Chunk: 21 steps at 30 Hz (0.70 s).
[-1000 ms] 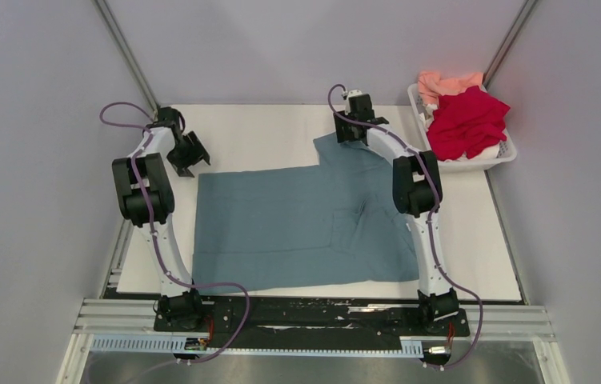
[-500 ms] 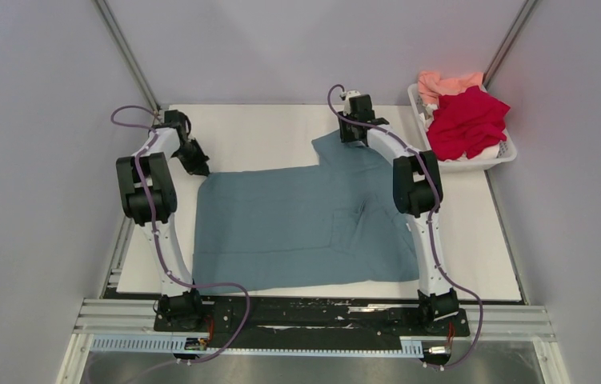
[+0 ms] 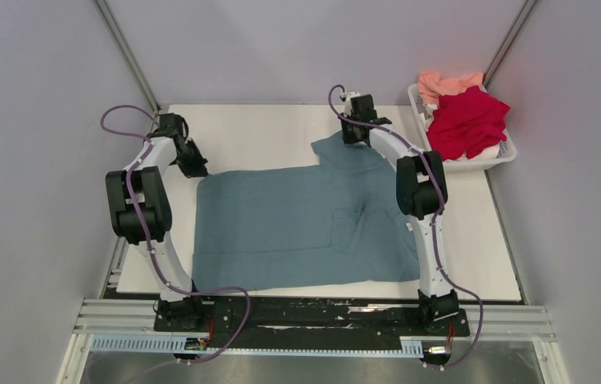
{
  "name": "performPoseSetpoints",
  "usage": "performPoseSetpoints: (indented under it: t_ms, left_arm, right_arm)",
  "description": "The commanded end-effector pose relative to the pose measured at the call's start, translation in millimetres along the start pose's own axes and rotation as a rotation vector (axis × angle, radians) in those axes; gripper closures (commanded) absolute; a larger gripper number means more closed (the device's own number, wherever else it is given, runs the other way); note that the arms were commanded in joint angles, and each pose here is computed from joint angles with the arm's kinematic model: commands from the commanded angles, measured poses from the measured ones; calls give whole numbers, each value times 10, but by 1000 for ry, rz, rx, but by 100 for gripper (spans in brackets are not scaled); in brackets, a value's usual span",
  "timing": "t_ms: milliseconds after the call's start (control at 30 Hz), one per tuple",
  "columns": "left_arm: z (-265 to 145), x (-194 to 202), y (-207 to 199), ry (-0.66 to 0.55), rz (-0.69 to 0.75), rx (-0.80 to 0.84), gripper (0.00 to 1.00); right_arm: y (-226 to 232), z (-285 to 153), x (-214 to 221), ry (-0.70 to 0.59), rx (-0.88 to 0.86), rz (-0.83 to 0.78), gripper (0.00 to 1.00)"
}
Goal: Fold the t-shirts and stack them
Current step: Grab the side of the flattened tshirt furthest away from the robot with both arms, then fold the other side of the tshirt into a rectangle
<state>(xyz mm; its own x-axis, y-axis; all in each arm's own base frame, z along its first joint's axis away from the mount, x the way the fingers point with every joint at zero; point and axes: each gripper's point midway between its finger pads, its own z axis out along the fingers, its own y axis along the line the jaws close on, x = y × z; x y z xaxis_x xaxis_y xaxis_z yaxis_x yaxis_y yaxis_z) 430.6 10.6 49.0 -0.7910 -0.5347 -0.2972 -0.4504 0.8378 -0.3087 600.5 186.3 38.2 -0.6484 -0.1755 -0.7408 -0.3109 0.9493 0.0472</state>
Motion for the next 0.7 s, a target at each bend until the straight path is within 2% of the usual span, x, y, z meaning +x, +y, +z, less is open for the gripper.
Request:
performPoseSetpoints:
  t_ms: [0, 200, 367, 667]
  left_arm:
    - [-338, -202, -170, -152, 3, 56, 100]
    - [-482, -40, -189, -186, -8, 91, 100]
    - [-523, 253, -154, -185, -19, 95, 100]
    - [-809, 588, 73, -273, -74, 73, 100]
  right_arm:
    - [81, -586, -513, -109, -39, -63, 100]
    - [204, -1139, -370, -101, -92, -132, 100]
    - [407, -1658, -193, -107, -151, -135, 100]
    - [626, -2411, 397, -55, -25, -169, 100]
